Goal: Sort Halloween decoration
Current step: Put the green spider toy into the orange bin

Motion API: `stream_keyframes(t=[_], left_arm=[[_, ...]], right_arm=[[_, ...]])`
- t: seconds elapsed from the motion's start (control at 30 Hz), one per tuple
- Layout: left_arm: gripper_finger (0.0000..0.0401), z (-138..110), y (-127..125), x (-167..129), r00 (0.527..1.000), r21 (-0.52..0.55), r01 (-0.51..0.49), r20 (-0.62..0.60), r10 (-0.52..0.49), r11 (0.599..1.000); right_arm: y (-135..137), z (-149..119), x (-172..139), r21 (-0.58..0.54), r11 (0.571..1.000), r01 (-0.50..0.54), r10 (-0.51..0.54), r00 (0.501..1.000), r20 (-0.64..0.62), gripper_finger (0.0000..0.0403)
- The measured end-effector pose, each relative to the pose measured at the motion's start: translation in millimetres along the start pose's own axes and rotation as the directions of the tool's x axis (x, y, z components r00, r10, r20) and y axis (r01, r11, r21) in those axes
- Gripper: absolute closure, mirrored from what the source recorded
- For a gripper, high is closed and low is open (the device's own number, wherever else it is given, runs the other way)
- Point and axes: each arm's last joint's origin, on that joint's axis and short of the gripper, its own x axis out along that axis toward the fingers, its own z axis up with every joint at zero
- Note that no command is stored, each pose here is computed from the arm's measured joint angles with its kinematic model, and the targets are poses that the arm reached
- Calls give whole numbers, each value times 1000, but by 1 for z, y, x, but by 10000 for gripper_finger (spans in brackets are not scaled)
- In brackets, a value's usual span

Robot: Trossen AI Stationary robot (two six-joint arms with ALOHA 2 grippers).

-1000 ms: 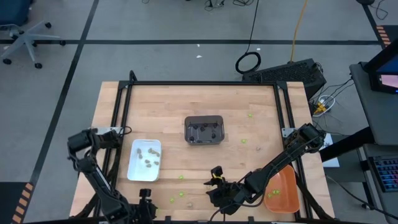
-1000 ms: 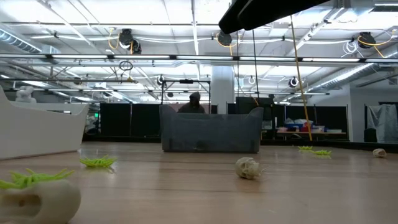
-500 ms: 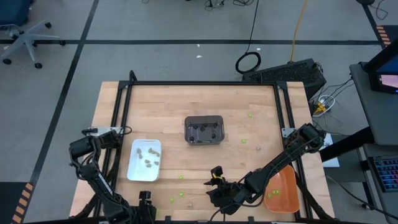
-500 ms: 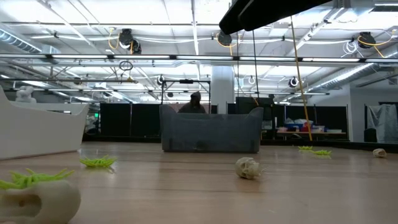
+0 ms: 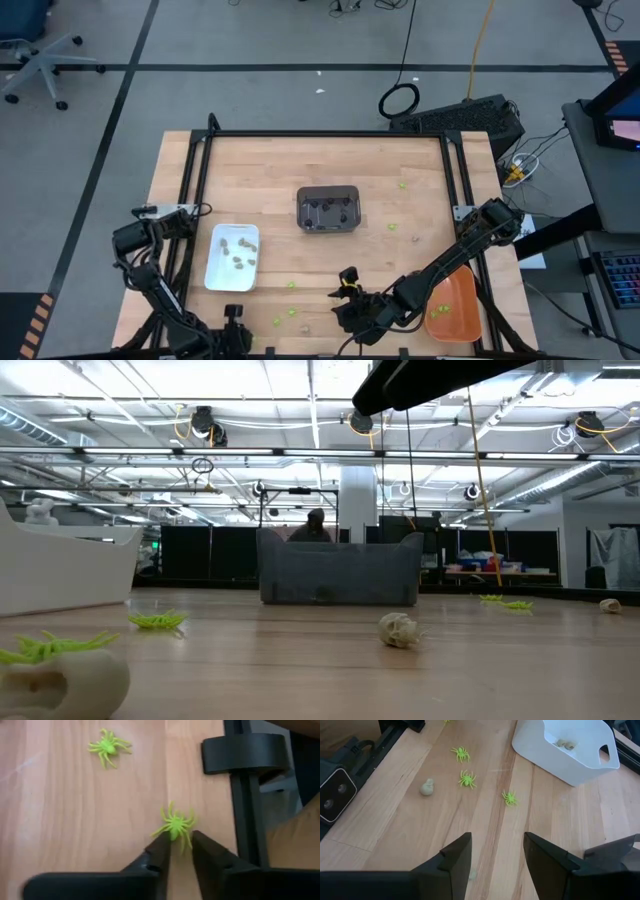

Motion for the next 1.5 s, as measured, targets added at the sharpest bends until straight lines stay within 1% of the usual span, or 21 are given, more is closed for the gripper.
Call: stream_keyframes(t=[0.1,0.13,0.23,0.33,0.4,0.47,0.63,0.73,0.87,1.0,1.13,1.3,1.5], left_arm=[[383,3,3,2,1000,-5,-14,1,14,1000],[391,3,3,2,1000,-2,-21,8,21,1000],[393,3,4,2,998,26,-49,47,48,998],[399,8,10,-2,987,48,-111,120,105,993],[400,16,12,-14,973,23,-124,201,117,992],[401,23,15,-25,954,19,-142,271,131,990],[401,45,25,-51,904,19,-169,402,147,986],[401,55,31,-55,893,32,-180,424,149,983],[401,72,35,-54,876,61,-185,462,136,981],[401,89,39,-49,868,95,-174,484,108,980],[401,100,43,-46,873,136,-149,483,66,979],[401,106,49,-42,888,161,-132,457,44,978],[401,111,54,-39,890,144,-132,454,53,981]], right_arm=[[0,0,0,0,1000,0,0,1000,0,237],[0,0,0,0,1000,0,0,1000,0,237],[0,0,0,0,1000,0,0,1000,0,237],[0,0,0,0,1000,0,0,1000,1,237],[0,1,0,-4,1000,-1,1,1000,7,237],[0,3,0,-17,1000,-2,2,1000,30,237],[1,13,-1,-33,999,-32,36,992,117,237],[0,18,0,-11,1000,-24,25,985,171,237],[-2,22,6,-13,1000,-14,16,975,221,231],[3,20,27,-104,994,-45,71,963,262,223],[-1,20,44,-123,992,6,34,948,318,225],[-11,25,47,-110,993,35,8,930,368,239],[-12,28,48,-149,987,-61,117,906,406,267]])
